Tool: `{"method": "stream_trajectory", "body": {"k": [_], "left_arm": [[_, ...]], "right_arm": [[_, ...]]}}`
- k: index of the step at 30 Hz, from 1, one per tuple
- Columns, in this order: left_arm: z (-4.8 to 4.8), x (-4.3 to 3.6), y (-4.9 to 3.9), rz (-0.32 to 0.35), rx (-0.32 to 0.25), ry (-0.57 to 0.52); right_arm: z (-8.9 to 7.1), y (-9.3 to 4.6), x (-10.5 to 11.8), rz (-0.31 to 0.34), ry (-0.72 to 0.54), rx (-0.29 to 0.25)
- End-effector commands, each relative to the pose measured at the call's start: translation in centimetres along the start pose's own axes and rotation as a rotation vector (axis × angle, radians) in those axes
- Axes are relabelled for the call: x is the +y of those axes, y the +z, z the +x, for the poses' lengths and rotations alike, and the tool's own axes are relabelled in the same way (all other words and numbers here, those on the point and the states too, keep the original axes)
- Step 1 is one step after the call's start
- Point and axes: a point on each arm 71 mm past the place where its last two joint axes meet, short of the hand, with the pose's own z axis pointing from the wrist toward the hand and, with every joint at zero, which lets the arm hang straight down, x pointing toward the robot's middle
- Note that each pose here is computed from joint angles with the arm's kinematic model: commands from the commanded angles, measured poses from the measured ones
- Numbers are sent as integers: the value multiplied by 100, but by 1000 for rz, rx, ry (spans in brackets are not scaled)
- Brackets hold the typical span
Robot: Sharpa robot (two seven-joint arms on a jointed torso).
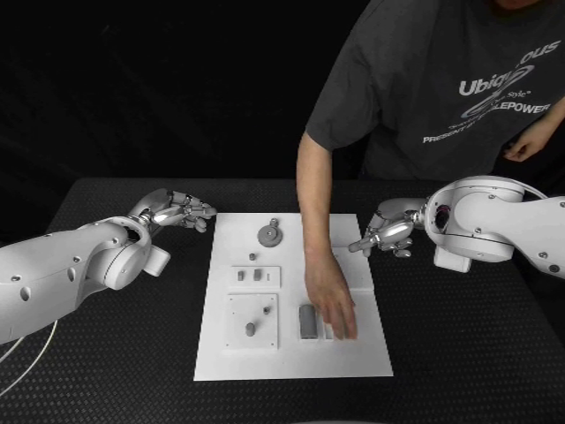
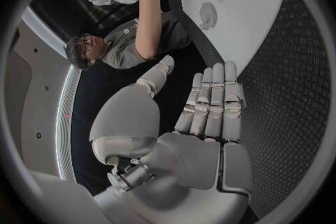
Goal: Assemble the parts on the task board
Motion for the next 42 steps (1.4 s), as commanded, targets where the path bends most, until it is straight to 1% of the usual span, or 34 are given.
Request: {"method": "stream_trajectory", "body": {"k": [1, 6, 12, 17, 21, 26, 30, 38, 42], "left_arm": [[17, -21, 5, 14, 8, -7], [16, -20, 5, 13, 7, -7], [18, -21, 5, 14, 8, -7], [9, -17, 1, 13, 5, -6], [15, -20, 0, 14, 8, -7], [8, -17, -3, 13, 6, -7], [4, -15, -7, 13, 5, -7], [2, -14, -11, 13, 5, -7], [11, -18, -12, 14, 8, -8]], "right_arm": [[17, -2, -3, -4, -17, 15], [34, -3, -23, 3, -18, 22], [105, -1, -54, 12, -24, 40], [258, -6, -10, 2, -40, 77], [393, 14, -29, 16, -47, 96], [557, 71, -41, 24, -36, 116], [744, 131, 13, 15, -36, 155], [906, 217, 52, 27, -47, 186], [1044, 276, 45, 39, -55, 221]]}}
